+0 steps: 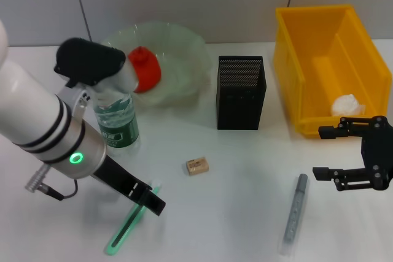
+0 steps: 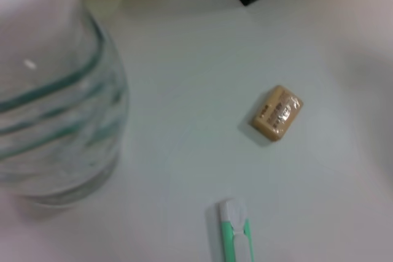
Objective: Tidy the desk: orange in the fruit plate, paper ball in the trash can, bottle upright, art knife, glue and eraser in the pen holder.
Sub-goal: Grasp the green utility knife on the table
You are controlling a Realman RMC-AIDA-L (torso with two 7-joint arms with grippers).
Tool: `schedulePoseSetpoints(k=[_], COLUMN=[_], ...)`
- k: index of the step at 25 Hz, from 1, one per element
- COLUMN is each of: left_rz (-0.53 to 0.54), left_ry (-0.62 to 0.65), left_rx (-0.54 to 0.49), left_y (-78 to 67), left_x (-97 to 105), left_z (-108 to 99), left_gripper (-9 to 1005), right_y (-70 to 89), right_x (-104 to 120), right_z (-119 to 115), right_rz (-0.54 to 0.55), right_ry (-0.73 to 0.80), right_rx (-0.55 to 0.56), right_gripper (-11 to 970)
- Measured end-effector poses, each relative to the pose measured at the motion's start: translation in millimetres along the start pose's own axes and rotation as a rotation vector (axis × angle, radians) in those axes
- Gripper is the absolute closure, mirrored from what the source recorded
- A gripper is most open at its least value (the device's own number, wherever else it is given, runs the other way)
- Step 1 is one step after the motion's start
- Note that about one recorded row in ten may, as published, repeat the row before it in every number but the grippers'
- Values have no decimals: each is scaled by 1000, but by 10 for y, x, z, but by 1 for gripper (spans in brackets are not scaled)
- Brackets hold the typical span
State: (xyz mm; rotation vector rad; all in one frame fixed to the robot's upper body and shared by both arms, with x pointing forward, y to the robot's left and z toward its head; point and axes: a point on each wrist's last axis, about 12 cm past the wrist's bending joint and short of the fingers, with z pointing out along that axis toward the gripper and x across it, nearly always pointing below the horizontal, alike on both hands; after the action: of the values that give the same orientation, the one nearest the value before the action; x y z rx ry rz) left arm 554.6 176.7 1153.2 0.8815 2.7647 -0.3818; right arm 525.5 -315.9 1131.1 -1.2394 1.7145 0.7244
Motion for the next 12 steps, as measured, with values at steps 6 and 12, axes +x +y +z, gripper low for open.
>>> schedulePoseSetpoints(k=[6,12], left_rz=[13,39], left_ry=[15,51], left_rx=[-10,-62], left_y=[-7,11], left_x=[-13,18], left_z=[193,257], left_gripper=[235,241], right_y=[-38,-45], right_x=[-43,-52], right_z=[15,27], right_rz=[-7,-3], right_ry=[8,6], right_rx=[-4,-7], right_gripper=[183,183])
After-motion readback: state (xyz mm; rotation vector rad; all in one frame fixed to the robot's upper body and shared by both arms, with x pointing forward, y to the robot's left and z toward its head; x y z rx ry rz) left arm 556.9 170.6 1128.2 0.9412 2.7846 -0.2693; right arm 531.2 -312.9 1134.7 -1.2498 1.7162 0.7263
